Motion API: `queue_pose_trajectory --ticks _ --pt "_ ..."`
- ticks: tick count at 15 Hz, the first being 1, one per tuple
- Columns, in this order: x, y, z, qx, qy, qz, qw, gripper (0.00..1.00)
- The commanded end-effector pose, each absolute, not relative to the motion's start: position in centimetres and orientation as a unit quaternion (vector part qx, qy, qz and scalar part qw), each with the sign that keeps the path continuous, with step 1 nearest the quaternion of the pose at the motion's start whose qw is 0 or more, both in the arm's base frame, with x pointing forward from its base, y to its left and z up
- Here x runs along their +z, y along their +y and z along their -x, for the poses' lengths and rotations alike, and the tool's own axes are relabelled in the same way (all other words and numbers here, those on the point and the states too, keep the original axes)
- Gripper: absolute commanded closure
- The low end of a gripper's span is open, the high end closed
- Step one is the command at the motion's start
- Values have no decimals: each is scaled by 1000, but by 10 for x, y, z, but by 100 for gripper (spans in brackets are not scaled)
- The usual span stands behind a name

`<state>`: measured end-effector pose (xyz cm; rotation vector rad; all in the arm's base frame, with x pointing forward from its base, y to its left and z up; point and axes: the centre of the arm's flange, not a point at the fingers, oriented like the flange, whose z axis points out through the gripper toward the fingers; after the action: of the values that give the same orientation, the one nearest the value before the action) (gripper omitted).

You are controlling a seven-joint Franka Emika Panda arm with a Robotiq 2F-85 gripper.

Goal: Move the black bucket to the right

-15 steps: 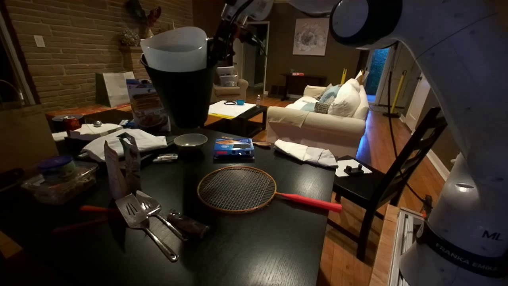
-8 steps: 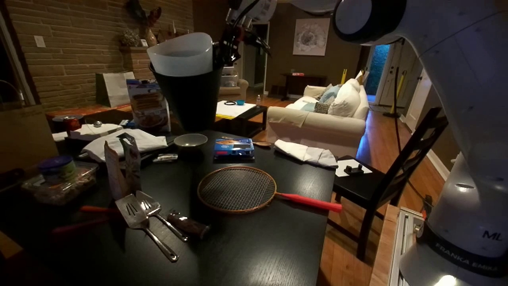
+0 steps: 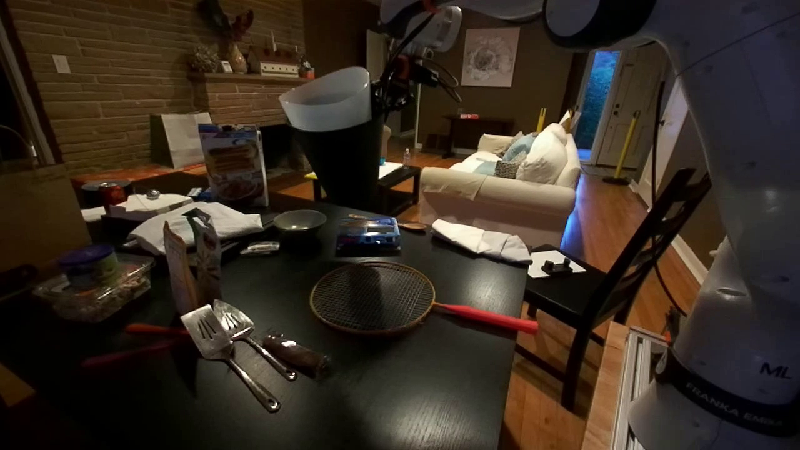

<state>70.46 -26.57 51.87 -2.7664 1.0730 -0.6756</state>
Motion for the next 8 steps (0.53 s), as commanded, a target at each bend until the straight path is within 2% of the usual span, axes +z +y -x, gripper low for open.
queue_pose_trajectory --ticks 1,4,8 --pt "548 -257 -626 -274 402 872 56 98" --pt "572 -260 -602 -328 389 859 59 98" --pt "579 -243 -562 -347 397 847 68 98"
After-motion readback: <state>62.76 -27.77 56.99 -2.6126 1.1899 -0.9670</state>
